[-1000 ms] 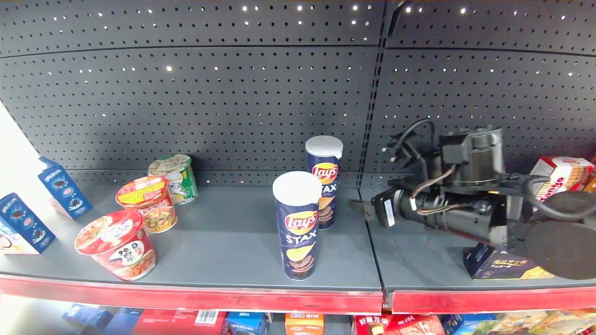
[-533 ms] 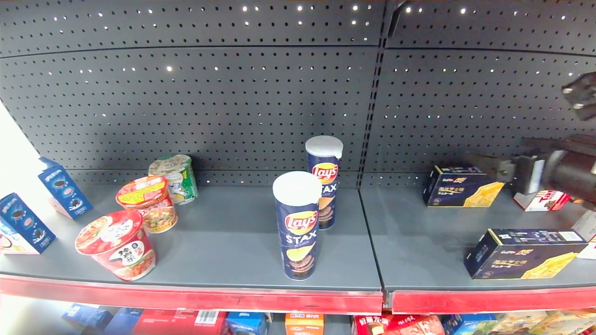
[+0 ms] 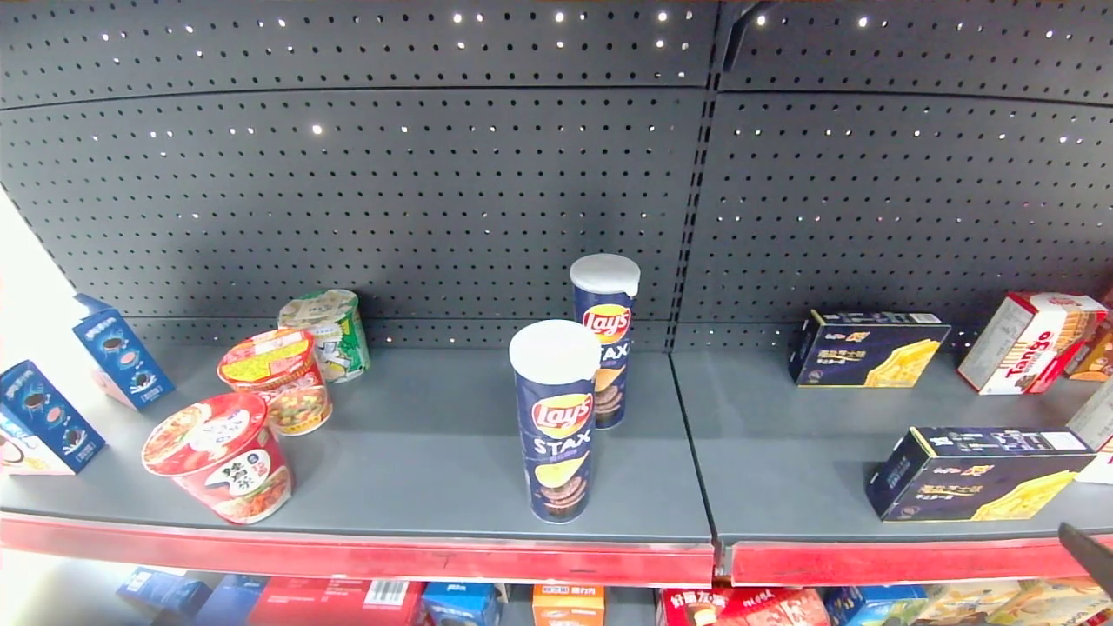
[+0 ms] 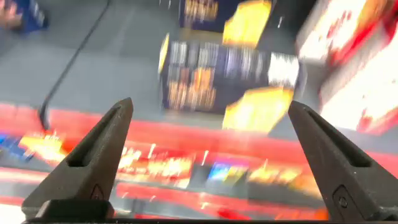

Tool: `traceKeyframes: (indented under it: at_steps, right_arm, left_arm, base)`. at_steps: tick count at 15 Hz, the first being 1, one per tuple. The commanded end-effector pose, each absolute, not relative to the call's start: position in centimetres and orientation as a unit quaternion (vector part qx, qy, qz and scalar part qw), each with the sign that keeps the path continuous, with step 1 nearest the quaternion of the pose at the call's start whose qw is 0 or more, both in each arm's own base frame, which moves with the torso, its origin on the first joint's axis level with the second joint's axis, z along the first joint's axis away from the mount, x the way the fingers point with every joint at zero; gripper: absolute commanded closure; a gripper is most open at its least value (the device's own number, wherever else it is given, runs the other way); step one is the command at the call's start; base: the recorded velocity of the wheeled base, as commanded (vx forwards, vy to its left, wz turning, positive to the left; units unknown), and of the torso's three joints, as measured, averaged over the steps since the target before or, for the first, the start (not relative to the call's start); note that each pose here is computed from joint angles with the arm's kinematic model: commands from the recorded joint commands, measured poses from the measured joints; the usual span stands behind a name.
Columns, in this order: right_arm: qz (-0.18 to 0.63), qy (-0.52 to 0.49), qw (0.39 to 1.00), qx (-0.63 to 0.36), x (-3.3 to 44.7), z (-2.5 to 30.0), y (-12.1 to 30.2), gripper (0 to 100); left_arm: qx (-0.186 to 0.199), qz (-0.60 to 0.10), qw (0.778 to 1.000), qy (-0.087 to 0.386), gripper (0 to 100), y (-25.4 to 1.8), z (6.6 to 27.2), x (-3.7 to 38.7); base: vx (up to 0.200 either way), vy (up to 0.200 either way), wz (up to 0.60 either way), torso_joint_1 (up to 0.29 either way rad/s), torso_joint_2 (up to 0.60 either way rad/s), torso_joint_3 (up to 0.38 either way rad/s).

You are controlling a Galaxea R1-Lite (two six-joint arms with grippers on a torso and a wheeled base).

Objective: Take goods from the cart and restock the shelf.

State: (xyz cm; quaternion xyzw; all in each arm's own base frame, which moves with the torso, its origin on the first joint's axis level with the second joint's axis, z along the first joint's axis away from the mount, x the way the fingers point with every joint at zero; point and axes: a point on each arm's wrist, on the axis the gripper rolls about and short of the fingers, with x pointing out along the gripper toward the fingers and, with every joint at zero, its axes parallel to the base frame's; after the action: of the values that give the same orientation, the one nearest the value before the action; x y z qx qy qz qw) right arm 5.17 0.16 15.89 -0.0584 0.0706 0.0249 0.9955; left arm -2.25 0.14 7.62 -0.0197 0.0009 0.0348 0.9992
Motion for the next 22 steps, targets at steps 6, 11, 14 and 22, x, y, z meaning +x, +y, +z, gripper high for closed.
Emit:
traceKeyframes:
  at_steps: [6,11,14,22]
  right_arm:
    - [0.007,0.054,0.998,0.016,-1.3,8.4,0.2,0]
    - [0.020,-0.026,0.999,0.022,-2.3,8.2,0.1,0]
    - [0.001,-0.025,0.999,0.021,-2.2,8.2,0.0,0]
    - [0.075,-0.018,0.997,-0.021,-2.4,8.2,0.3,0]
  left_arm:
    - [-0.020,0.035,0.999,0.002,0,0.1,7.6,-2.2]
    - [-0.021,0.035,0.999,0.002,0,0.1,7.6,-2.2]
    - [-0.020,0.035,0.999,0.002,0,0.1,7.6,-2.2]
    - [-0.018,0.031,0.999,0.002,0,0.1,7.6,-2.2]
  base:
    - [0.000,0.000,0.00,0.000,0.00,0.000]
    - [0.000,0.000,0.00,0.000,0.00,0.000]
    - [0.000,0.000,0.00,0.000,0.00,0.000]
    - [0.000,0.000,0.00,0.000,0.00,0.000]
